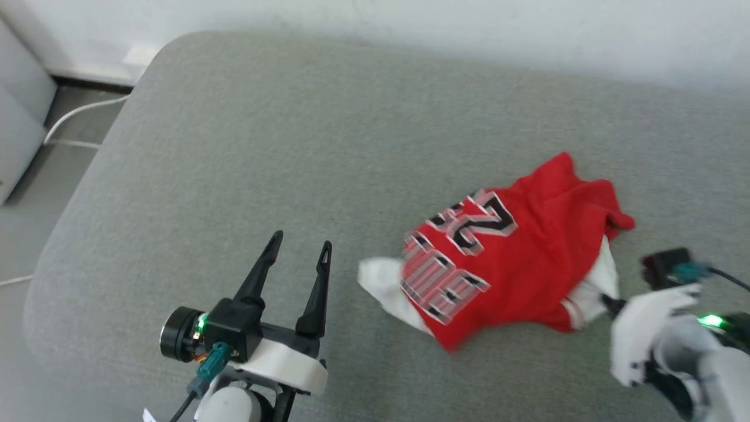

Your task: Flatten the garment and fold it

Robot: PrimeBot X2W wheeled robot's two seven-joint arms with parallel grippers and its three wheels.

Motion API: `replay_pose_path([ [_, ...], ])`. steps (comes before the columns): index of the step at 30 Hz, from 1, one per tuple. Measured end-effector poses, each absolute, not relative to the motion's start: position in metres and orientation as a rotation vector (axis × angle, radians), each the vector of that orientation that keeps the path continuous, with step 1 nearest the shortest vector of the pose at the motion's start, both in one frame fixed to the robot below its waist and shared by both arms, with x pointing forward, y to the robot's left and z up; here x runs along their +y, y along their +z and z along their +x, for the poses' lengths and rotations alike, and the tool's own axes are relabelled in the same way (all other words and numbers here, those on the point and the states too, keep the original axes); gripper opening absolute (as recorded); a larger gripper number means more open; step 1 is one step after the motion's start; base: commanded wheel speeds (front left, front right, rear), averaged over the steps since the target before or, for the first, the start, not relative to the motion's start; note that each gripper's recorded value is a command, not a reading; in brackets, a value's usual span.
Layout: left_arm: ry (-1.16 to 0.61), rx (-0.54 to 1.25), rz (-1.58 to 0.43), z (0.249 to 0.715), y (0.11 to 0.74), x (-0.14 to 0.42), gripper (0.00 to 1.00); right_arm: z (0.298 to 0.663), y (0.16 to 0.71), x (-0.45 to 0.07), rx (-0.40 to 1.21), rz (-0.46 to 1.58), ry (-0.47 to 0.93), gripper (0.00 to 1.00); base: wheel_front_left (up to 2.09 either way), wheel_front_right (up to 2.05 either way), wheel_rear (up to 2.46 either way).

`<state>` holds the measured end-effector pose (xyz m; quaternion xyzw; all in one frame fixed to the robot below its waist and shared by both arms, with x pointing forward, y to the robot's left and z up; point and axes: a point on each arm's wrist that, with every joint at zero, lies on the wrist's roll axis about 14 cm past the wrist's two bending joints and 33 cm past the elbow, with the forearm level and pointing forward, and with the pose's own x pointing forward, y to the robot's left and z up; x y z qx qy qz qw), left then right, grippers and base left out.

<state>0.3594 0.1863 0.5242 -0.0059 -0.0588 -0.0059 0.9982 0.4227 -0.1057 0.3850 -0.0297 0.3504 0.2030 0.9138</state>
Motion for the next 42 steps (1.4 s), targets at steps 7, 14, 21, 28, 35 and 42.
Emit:
replay_pose_path([
  [7, -0.084, -0.126, -0.039, 0.362, 0.525, 0.165, 1.00, 0.405, 0.416, -0.204, 0.627, -0.057, 0.119, 0.00, 0.00, 0.00, 0.00],
  [14, -0.201, -0.087, -0.074, 0.366, 0.512, 0.129, 1.00, 0.360, 0.404, -0.226, 0.672, -0.050, 0.013, 1.00, 0.00, 0.00, 0.00],
  [21, -0.463, 0.252, -0.119, 0.347, 0.448, 0.055, 1.00, 0.379, 0.454, -0.224, 0.446, -0.031, -0.005, 1.00, 0.00, 0.00, 0.00],
  [28, -0.665, 0.461, -0.061, 0.344, 0.427, 0.009, 1.00, 0.378, 0.469, -0.213, 0.390, -0.002, 0.010, 1.00, 0.00, 0.00, 0.00],
  [35, -0.774, 0.579, 0.067, 0.345, 0.395, -0.002, 1.00, 0.373, 0.454, -0.218, 0.435, 0.014, -0.014, 1.00, 0.00, 0.00, 0.00],
  [42, -0.827, 0.586, 0.118, 0.352, 0.377, -0.006, 0.40, 0.370, 0.437, -0.226, 0.479, 0.029, -0.047, 1.00, 0.00, 0.00, 0.00],
])
